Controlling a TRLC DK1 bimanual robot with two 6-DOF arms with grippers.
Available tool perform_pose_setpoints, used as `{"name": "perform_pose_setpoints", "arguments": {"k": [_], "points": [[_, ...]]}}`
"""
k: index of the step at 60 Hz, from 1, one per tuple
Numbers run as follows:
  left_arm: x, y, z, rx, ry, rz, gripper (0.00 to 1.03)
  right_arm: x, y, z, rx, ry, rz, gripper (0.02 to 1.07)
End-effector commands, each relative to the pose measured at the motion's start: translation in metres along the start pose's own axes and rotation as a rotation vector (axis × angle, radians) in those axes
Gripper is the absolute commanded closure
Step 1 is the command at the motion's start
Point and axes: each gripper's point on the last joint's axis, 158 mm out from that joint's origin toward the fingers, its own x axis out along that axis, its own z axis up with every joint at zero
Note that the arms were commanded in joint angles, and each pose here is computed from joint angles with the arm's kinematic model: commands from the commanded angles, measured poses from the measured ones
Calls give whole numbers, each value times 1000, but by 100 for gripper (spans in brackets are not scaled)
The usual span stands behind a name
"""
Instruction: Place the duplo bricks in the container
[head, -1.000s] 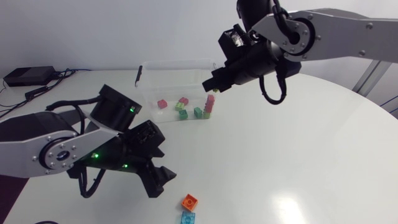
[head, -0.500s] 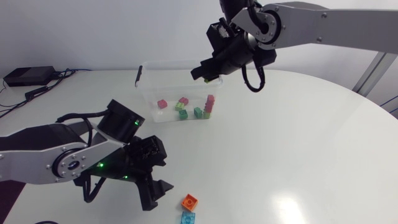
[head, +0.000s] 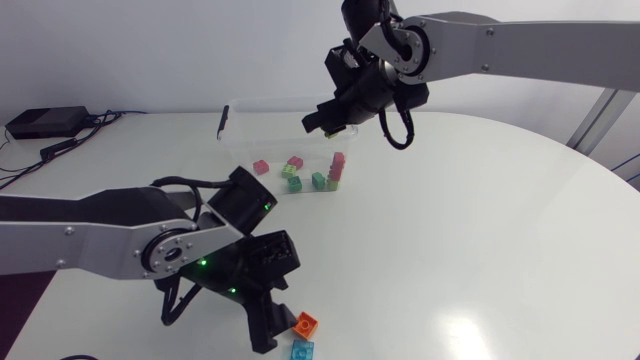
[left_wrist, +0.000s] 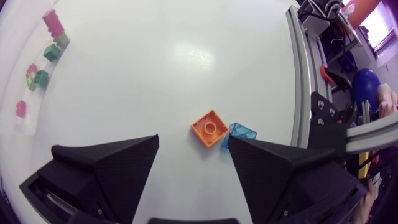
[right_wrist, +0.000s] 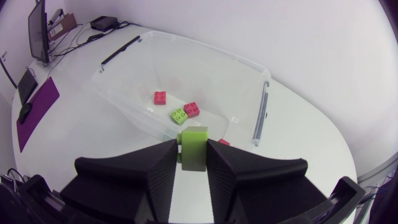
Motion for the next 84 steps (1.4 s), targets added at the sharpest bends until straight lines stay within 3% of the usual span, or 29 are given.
{"name": "perform_pose_setpoints", "arguments": {"k": [1, 50, 59, 73, 84], "points": [[5, -7, 8, -38, 21, -29, 26, 7, 0, -3, 19, 20, -6, 89], [44, -22, -3, -252, 267, -79, 27, -2, 1, 2, 15, 5, 1, 89], [50, -23, -13, -279, 304, -79, 52, -2, 3, 5, 15, -1, 4, 88], [64, -28, -15, -284, 329, -87, 78, -3, 2, 3, 17, 4, 4, 88], [60, -26, -12, -284, 311, -83, 79, -6, -2, 6, 21, -4, -1, 88]]}}
